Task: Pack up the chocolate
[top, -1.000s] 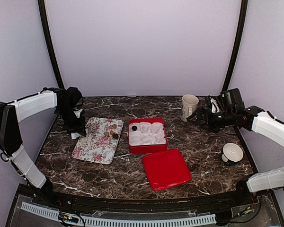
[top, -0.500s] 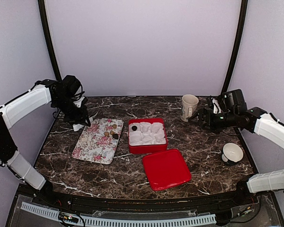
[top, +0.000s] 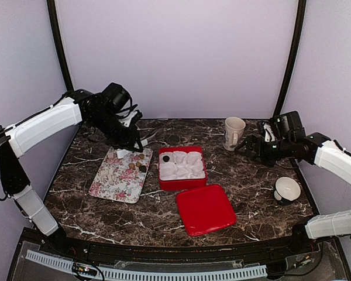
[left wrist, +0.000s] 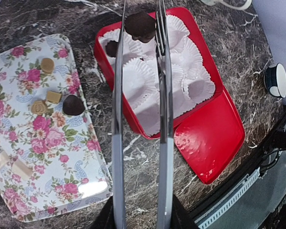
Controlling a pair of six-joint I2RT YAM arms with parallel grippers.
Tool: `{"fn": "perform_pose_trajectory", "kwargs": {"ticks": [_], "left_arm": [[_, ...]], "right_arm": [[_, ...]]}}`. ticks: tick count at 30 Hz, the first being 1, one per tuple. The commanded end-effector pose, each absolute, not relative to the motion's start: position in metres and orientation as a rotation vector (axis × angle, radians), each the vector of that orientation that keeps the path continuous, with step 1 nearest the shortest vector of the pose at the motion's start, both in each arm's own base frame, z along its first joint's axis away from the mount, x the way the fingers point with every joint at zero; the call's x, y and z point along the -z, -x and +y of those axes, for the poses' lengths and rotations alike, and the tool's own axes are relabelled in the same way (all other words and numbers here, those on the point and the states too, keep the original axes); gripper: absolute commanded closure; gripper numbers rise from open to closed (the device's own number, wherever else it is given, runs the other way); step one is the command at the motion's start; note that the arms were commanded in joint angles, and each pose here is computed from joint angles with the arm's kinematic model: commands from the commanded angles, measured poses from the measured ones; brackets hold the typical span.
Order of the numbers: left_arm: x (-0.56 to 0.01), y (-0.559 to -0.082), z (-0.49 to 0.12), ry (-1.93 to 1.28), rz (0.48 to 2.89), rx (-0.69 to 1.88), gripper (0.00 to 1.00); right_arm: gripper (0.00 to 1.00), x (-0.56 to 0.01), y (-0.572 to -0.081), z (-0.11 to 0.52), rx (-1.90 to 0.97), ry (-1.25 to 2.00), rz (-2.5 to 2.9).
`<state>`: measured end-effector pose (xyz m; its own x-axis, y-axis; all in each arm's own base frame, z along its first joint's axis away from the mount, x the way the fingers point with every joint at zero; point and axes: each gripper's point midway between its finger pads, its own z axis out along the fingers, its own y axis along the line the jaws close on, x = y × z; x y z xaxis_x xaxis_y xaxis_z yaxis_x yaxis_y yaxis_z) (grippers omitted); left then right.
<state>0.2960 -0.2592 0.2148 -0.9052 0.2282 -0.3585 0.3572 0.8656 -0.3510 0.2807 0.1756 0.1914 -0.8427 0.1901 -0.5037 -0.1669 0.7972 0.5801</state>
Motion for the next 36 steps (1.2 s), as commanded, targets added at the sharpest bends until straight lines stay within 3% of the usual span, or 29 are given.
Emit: {"fn": "perform_pose_trajectory", "kwargs": {"ticks": [1, 7, 17, 24, 36], "left_arm": [[-0.216, -0.295, -0.293, -0.512, 2.704, 0.663, 0.74], [-0.193, -0.292, -0.317, -0.541, 2.742, 0.685, 0.74], [-0.165, -0.305, -0.325, -0.524, 2.790, 0.631, 0.75], [-0.156, -0.312, -0.332, -0.529, 2.797, 0.632, 0.74], [-0.146, -0.325, -0.342, -0.529, 2.800, 0.620, 0.71]], "right_arm": [[0.00, -0.189, -0.285, 0.152, -0.739, -0.172, 2.426], [0.00, -0.190, -0.287, 0.130, -0.619, -0.322, 2.425], [0.00, -0.204, -0.283, 0.124, -0.664, -0.359, 2.296], [0.00, -0.212, -0.274, 0.141, -0.741, -0.181, 2.319], [0.00, -0.211, -0.272, 0.151, -0.819, -0.151, 2.323]]}}
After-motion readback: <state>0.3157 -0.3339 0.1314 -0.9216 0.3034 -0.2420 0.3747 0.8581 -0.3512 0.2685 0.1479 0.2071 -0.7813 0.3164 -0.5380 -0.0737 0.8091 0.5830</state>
